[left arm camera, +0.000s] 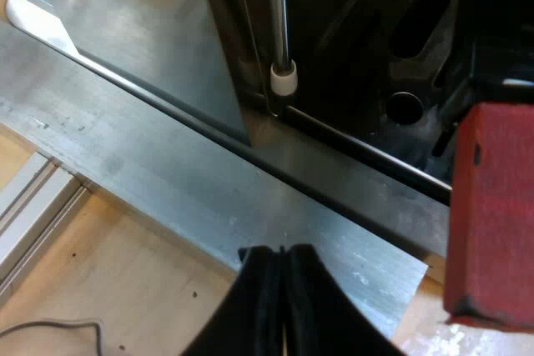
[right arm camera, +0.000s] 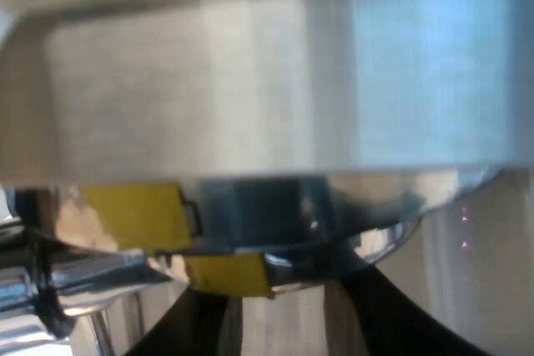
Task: Put the handle in the coffee machine
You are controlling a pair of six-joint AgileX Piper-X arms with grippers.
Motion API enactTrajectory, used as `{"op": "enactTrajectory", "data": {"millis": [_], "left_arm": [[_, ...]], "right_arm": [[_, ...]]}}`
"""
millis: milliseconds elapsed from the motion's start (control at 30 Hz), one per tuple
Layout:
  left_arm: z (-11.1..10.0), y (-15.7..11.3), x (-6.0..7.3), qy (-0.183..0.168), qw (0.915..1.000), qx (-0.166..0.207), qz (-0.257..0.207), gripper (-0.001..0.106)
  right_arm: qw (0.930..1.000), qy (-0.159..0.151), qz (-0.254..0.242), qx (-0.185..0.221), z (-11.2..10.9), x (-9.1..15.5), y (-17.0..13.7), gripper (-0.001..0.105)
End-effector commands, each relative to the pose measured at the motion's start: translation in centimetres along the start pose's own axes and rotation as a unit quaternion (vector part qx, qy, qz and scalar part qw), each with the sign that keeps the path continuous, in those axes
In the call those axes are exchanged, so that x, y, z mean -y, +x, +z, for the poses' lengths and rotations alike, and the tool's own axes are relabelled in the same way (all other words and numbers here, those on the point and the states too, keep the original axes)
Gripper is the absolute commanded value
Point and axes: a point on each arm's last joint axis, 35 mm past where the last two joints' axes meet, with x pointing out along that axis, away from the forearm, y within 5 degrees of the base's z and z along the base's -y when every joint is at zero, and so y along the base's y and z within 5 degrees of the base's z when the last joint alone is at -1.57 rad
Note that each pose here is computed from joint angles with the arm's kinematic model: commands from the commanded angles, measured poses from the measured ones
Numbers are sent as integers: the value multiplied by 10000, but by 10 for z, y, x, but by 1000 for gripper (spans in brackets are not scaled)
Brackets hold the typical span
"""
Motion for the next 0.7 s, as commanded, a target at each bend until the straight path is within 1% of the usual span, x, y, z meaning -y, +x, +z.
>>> {"op": "enactTrajectory", "data": {"millis": [33,133,167,333,433,567,667,700], "left_arm": [[2,-3,6,-37,9999,29,-160,1],[0,-3,9,-123,9995,12,-308,1],[-1,-4,13,-136,9989,5,-446,1],[-1,-9,22,-213,9980,-66,-595,1],[0,-13,27,-111,9976,-21,-688,1],[2,-18,32,-107,9975,3,-698,1],[1,-18,34,-174,9970,-35,-749,1],[-2,-18,38,-265,9957,-101,-882,1]], "right_arm": [[9957,627,-284,612,33,11,4,27],[9957,627,-284,612,33,11,4,27],[9957,627,-284,612,33,11,4,27],[9957,627,-284,612,33,11,4,27],[9957,627,-284,612,33,11,4,27],[9957,627,-284,612,33,11,4,27],[9957,627,-284,612,33,11,4,27],[9957,627,-284,612,33,11,4,27]]}}
